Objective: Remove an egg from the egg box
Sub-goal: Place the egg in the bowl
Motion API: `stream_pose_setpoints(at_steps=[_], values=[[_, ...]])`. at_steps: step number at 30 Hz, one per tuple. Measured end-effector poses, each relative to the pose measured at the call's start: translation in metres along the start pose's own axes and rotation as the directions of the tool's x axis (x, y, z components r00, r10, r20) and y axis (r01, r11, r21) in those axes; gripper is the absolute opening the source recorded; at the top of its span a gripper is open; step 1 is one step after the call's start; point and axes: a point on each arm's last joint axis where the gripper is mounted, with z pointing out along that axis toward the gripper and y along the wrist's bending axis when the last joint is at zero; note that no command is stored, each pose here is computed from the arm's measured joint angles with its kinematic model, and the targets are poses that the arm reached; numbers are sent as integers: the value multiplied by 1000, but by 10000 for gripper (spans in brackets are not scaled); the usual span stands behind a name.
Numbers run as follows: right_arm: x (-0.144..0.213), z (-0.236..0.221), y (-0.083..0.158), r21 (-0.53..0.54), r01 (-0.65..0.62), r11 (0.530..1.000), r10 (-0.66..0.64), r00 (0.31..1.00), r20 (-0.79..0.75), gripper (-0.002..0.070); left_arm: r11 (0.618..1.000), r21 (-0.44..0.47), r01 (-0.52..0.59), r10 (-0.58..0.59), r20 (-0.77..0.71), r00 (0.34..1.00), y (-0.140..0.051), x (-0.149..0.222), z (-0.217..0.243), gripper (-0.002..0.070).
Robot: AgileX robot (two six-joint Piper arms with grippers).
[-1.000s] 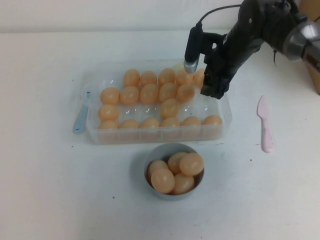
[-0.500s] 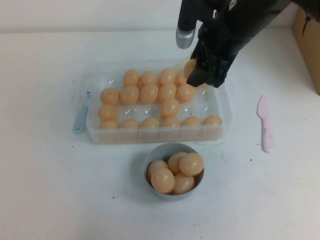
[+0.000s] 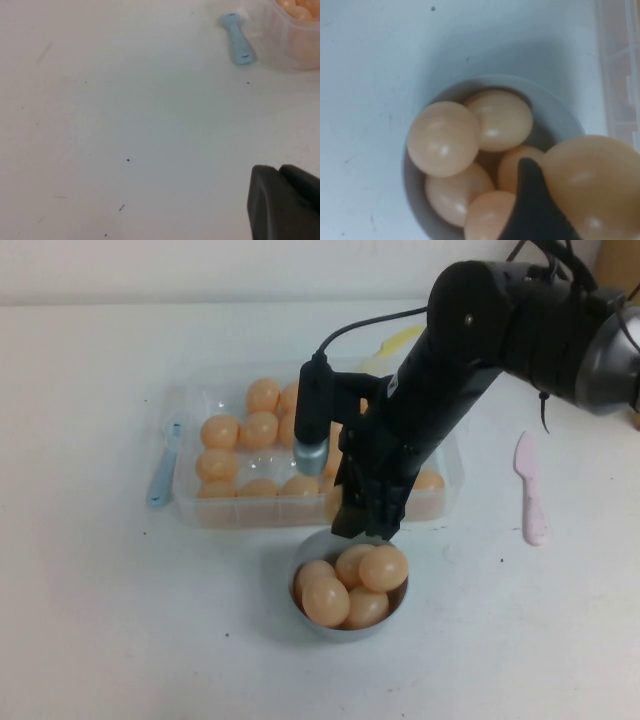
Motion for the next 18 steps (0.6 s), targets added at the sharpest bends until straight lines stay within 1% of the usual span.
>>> stream_pose_setpoints(at_steps=[7,12,15,18], values=[[4,31,-4,-57,-36,998,35,999,-14,371,1000,0,0,0,0,1000,0,0,0,-4],[6,47,-7,-73,-57,996,56,998,-11,371,1000,0,0,0,0,1000,0,0,0,-5],[6,48,-7,-71,-60,996,59,998,-8,372,1000,0,0,0,0,1000,0,0,0,-4],[6,48,-7,-70,-60,996,60,998,-6,405,1000,0,0,0,0,1000,0,0,0,-4]])
